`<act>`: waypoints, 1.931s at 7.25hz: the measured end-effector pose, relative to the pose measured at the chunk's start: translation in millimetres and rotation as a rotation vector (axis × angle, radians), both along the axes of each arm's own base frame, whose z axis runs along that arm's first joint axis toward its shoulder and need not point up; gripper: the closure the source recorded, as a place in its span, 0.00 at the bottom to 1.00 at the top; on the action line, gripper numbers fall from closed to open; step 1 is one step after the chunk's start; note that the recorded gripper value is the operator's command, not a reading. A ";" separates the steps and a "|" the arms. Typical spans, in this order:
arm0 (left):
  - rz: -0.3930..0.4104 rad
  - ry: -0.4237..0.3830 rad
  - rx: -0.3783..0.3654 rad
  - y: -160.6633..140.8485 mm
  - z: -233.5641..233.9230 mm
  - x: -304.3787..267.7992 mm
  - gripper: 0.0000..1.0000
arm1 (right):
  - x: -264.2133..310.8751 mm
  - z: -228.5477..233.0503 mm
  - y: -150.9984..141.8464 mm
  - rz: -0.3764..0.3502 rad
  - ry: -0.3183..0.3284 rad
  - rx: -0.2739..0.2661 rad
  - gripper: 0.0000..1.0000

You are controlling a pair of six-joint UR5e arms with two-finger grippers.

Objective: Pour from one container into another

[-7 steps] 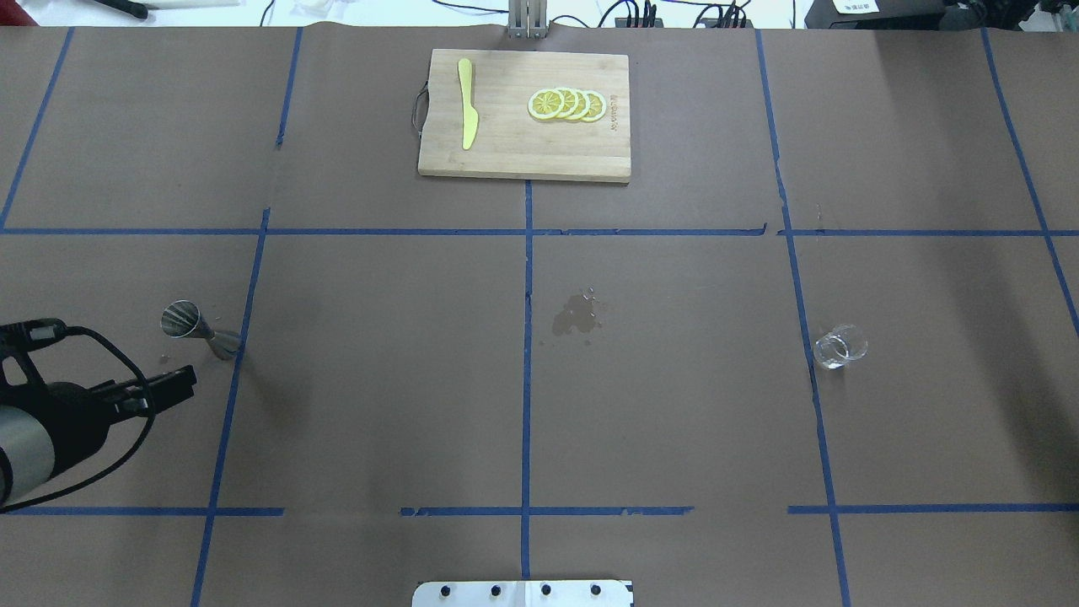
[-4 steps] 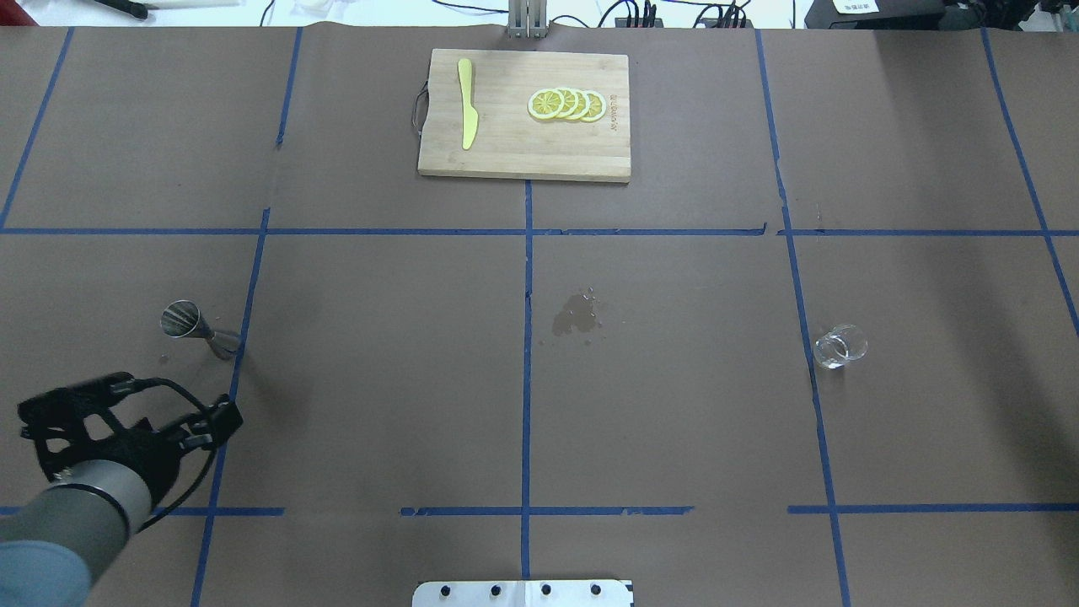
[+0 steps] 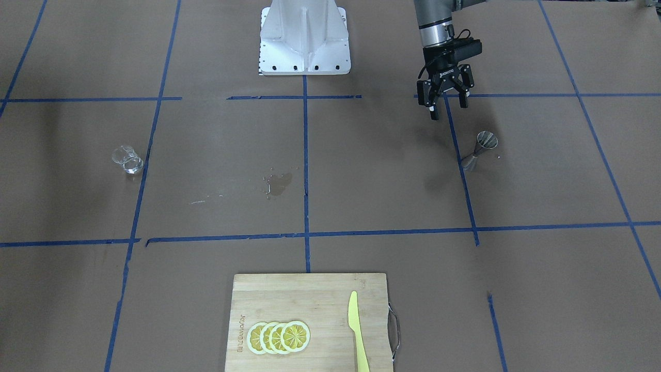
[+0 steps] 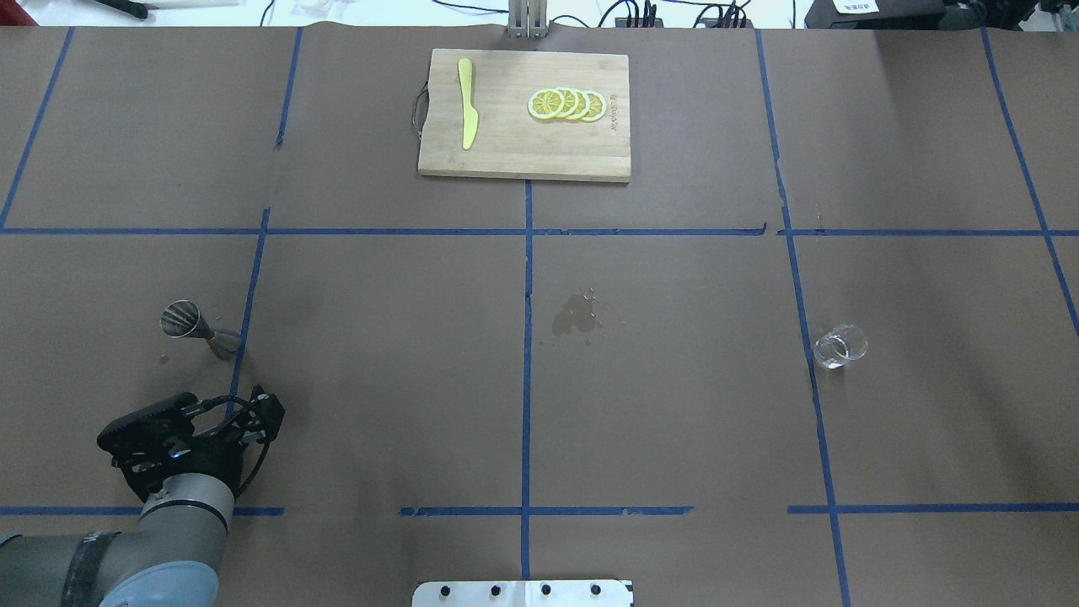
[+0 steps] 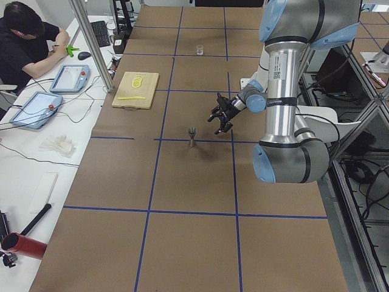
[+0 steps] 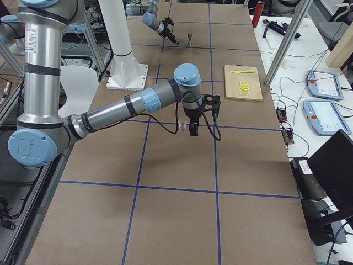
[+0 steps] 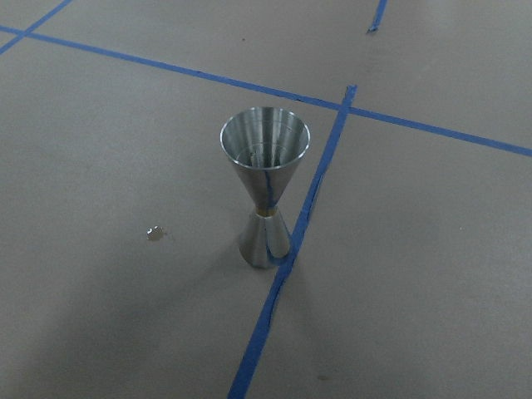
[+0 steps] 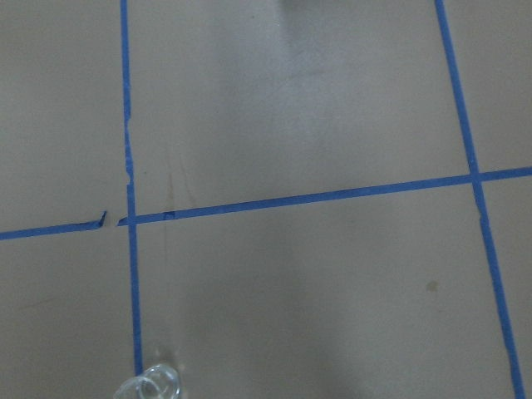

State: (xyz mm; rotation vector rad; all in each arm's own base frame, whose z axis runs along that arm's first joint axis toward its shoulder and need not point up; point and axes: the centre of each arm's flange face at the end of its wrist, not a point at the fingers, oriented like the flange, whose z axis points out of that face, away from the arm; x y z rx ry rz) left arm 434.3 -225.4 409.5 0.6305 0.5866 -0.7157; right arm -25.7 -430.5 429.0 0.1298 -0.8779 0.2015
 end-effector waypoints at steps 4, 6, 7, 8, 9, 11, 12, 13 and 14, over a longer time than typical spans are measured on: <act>-0.108 -0.097 0.166 -9.7 51.0 -8.1 0.02 | -76.2 -67.0 45.2 0.023 -0.001 -0.029 0.00; -0.113 -0.135 0.219 -8.9 67.7 3.2 0.02 | -94.3 -78.5 58.1 0.029 0.005 -0.035 0.00; -0.115 -0.144 0.232 -9.9 70.2 6.1 0.03 | -99.1 -82.1 65.0 0.034 0.008 -0.038 0.00; -0.118 -0.153 0.241 -11.9 72.4 7.6 0.04 | -103.3 -88.5 72.0 0.047 0.015 -0.030 0.00; -0.122 -0.162 0.251 -14.0 75.1 8.9 0.04 | -108.4 -93.2 78.4 0.056 0.028 -0.010 0.00; -0.125 -0.173 0.310 -21.7 73.3 10.7 0.03 | -116.9 -82.6 95.3 0.056 0.052 0.055 0.00; -0.134 -0.170 0.360 -31.2 65.6 12.0 0.02 | -114.6 -73.5 105.1 0.055 0.048 0.086 0.00; -0.145 -0.172 0.393 -40.4 62.6 15.0 0.02 | -114.9 -69.1 111.5 0.050 0.044 0.106 0.00; -0.153 -0.186 0.408 -47.5 67.6 17.4 0.02 | -119.9 -67.3 115.3 0.044 0.049 0.123 0.00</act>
